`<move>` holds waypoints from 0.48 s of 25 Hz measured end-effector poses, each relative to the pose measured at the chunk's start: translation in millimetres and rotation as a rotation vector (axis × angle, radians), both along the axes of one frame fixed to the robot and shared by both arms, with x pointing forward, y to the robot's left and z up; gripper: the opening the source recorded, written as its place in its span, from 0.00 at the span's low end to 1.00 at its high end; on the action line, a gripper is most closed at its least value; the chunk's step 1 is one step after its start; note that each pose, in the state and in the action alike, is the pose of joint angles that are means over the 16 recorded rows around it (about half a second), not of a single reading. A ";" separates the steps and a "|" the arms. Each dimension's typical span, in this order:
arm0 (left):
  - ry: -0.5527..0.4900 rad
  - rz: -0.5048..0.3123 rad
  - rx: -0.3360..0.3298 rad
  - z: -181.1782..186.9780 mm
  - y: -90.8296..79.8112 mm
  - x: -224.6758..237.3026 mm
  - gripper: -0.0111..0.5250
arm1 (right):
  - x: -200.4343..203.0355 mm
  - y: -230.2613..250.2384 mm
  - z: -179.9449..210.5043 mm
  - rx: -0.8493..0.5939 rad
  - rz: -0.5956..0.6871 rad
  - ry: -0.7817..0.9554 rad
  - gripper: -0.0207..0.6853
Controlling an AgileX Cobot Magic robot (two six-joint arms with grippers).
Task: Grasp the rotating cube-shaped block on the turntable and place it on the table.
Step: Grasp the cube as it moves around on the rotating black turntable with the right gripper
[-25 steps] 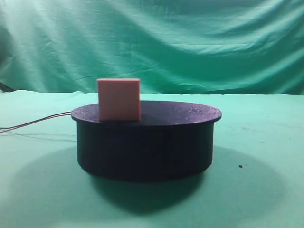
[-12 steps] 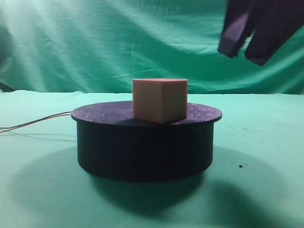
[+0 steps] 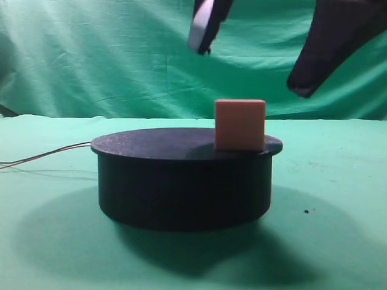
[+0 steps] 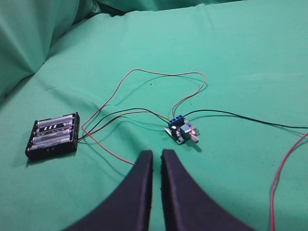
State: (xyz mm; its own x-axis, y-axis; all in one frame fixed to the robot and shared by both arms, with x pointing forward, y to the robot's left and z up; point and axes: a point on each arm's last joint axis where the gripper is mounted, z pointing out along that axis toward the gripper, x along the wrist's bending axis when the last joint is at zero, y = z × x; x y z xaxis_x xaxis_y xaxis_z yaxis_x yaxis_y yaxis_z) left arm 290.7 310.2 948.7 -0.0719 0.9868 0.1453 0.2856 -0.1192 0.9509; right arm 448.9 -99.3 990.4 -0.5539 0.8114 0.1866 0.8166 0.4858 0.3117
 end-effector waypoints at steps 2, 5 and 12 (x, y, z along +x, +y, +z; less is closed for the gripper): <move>0.000 0.000 0.000 0.0 0.0 0.0 0.02 | 3.8 -2.2 5.1 -0.015 -0.004 -0.015 0.52; 0.000 0.000 0.000 0.0 0.0 0.0 0.02 | 7.0 -10.4 14.7 -0.038 -0.022 -0.034 0.42; 0.000 0.000 0.000 0.0 0.0 0.0 0.02 | 1.4 -38.9 14.9 -0.085 -0.098 -0.035 0.36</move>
State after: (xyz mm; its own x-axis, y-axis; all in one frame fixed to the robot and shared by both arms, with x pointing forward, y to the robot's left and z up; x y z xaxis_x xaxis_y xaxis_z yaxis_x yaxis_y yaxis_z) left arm 290.7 310.2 948.7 -0.0719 0.9868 0.1453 0.2856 -0.1192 0.9509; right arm 450.3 -138.1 1005.3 -0.4760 0.8742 0.0963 0.8508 0.4299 0.3022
